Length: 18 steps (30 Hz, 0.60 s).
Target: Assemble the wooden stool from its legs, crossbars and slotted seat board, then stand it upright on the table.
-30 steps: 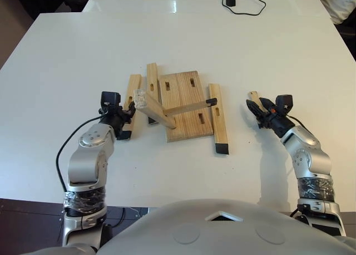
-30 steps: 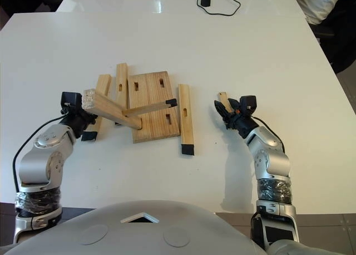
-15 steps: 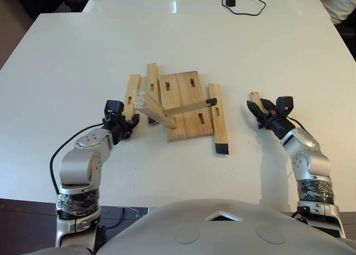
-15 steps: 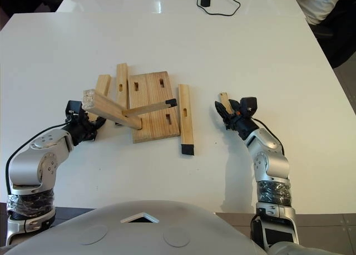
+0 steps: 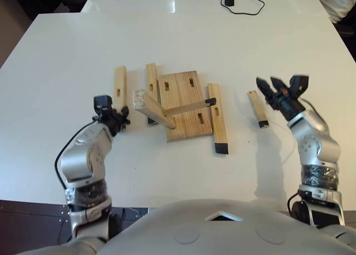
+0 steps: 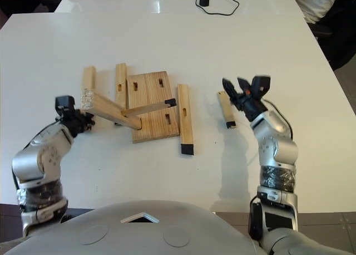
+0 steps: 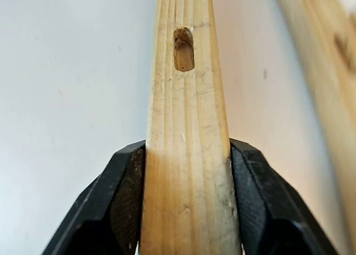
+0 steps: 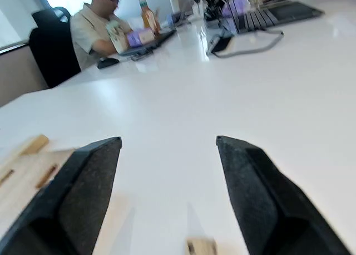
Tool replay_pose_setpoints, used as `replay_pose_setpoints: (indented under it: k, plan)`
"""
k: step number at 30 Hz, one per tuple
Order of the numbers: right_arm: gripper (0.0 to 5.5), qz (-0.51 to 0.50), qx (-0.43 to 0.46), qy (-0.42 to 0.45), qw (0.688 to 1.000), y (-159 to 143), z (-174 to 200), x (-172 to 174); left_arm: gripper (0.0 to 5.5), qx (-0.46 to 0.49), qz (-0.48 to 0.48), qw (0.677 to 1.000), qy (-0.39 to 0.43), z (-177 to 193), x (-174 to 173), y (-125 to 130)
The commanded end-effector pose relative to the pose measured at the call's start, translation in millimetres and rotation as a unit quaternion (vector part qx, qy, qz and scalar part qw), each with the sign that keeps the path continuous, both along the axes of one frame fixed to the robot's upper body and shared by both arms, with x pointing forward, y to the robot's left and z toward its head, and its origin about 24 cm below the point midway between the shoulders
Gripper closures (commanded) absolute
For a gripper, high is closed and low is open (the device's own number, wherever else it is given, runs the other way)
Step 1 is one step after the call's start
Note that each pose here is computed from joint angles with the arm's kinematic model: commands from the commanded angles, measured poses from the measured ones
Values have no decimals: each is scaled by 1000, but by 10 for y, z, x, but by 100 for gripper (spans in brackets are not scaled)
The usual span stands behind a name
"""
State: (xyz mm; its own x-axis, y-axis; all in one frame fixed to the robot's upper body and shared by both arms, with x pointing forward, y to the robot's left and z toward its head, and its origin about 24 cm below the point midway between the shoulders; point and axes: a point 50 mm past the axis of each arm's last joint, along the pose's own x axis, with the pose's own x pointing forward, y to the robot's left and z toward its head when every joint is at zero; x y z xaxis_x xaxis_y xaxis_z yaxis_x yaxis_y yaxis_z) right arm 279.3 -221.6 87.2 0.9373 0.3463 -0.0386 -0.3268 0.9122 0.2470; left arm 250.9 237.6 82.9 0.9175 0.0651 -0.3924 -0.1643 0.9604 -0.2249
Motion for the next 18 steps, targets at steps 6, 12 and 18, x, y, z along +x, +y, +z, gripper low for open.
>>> replay_pose_setpoints:
  k: [6,12,18]
  plan:
    - [235,375,130,-217,892,833,1787,75,349,-166,-471,792,-352,1606,135,-290]
    - [215,500,122,-215,830,932,2009,-71,349,-121,-592,720,-341,1771,78,-236]
    - [171,528,95,-190,823,954,1995,-88,349,-102,-657,672,-326,1782,39,-349]
